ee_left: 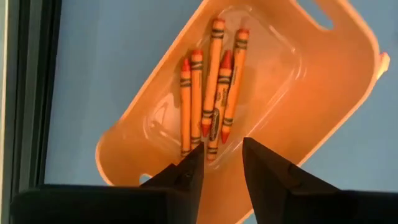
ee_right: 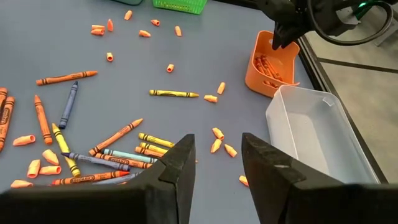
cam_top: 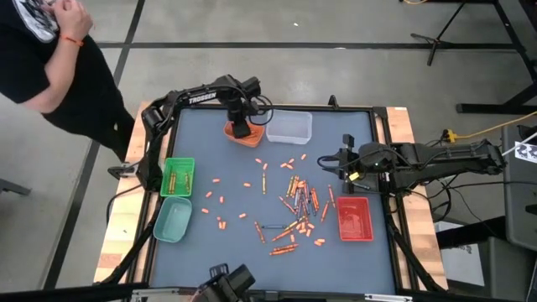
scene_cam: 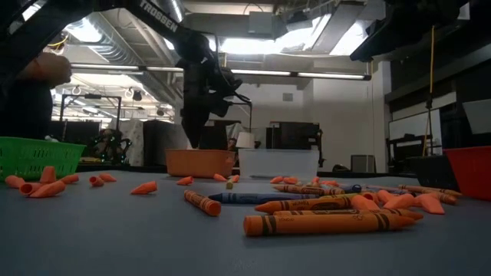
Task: Sort crayons
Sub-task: Put the blue crayon into the transparent bin
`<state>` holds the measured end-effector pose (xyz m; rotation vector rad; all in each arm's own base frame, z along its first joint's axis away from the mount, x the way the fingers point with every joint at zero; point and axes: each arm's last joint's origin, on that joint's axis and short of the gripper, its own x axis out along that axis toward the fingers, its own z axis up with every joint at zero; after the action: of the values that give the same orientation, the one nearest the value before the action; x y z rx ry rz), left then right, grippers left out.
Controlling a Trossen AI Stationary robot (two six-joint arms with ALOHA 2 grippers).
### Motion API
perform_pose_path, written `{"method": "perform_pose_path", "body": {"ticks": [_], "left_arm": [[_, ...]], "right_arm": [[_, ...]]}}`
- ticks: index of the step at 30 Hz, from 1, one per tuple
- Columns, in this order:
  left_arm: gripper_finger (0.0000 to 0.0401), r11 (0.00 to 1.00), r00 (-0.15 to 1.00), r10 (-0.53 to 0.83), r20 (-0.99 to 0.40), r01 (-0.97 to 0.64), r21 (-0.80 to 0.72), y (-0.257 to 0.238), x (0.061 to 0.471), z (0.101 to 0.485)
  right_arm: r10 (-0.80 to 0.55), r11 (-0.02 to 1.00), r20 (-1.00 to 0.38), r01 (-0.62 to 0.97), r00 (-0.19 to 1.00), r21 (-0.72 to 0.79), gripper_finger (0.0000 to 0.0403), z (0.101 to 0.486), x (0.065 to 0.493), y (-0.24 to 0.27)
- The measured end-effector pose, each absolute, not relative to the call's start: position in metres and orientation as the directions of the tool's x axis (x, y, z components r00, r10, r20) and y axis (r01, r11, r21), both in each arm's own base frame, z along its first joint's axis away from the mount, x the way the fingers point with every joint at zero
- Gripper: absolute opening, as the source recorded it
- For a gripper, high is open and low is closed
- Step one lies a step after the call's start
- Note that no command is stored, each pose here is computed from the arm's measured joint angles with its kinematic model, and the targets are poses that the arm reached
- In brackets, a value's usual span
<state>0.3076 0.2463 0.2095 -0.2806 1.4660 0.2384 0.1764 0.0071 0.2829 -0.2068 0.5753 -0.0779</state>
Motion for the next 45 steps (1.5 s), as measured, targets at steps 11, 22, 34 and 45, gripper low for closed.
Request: {"method": "perform_pose_path", "body": {"ticks": [11, 22, 34, 45], "left_arm": [[0.0099, 0.932, 0.176, -0.031, -0.984, -0.350, -0.092, 0.243, 0.317, 0.216], [0.0099, 0.962, 0.363, -0.159, -0.918, -0.153, -0.227, 0.179, 0.334, 0.264], [0.0099, 0.967, 0.605, -0.144, -0.783, -0.082, -0.241, 0.082, 0.336, 0.246], [0.0099, 0.967, 0.784, -0.197, -0.589, 0.055, -0.250, 0.001, 0.334, 0.202]], "right_arm": [[-0.130, 0.986, -0.532, 0.052, 0.837, -0.160, 0.0129, 0.283, 0.176, 0.007], [-0.130, 0.991, -0.543, 0.125, 0.830, -0.046, 0.0129, 0.282, 0.176, 0.007], [-0.169, 0.962, -0.616, 0.265, 0.770, 0.067, 0.0129, 0.266, 0.192, 0.007], [-0.288, 0.869, -0.744, 0.491, 0.603, 0.062, 0.0129, 0.222, 0.227, 0.007]]}}
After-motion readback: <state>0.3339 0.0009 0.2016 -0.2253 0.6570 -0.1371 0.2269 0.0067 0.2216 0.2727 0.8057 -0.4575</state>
